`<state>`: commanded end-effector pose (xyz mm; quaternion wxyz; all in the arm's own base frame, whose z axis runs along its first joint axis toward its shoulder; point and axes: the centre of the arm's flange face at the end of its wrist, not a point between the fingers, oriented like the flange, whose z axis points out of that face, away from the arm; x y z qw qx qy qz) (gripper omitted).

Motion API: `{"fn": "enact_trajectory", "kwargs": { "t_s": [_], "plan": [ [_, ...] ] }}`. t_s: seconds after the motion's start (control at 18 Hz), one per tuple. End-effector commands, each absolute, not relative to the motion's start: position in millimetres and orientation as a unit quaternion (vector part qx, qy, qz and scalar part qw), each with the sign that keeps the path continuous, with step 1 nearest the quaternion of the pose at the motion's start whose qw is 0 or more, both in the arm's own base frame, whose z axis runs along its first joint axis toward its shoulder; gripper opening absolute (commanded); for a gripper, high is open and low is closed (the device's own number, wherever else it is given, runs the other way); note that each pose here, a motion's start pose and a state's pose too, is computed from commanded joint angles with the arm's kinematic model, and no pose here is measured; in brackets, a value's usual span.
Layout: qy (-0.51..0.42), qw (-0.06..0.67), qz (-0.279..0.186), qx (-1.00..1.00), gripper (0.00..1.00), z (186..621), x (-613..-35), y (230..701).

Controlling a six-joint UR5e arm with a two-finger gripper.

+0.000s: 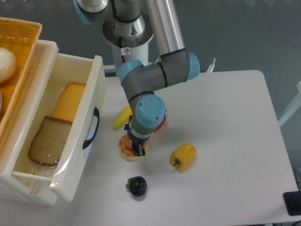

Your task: Pick up the egg

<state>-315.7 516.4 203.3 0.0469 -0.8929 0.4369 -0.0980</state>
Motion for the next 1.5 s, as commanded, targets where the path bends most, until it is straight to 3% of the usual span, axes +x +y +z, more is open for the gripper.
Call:
{"fn": "enact_trajectory", "kwargs": {
  "t_s": [0.28,0.72,1.17,1.5],
  "plan": [
    [0.435,0.046,-0.097,-0.894,0.14,204.8,-317.5,516.5],
    [0.422,0.050,-0.081,-0.902,0.14,254.8,-338.4,521.1],
    [0.321,0.055,-0.065,-0.943,0.15,333.2,-352.8,520.2],
    [0.286,0.068,-0.046,-0.955,0.15,360.9,-373.6,510.7]
  ]
}}
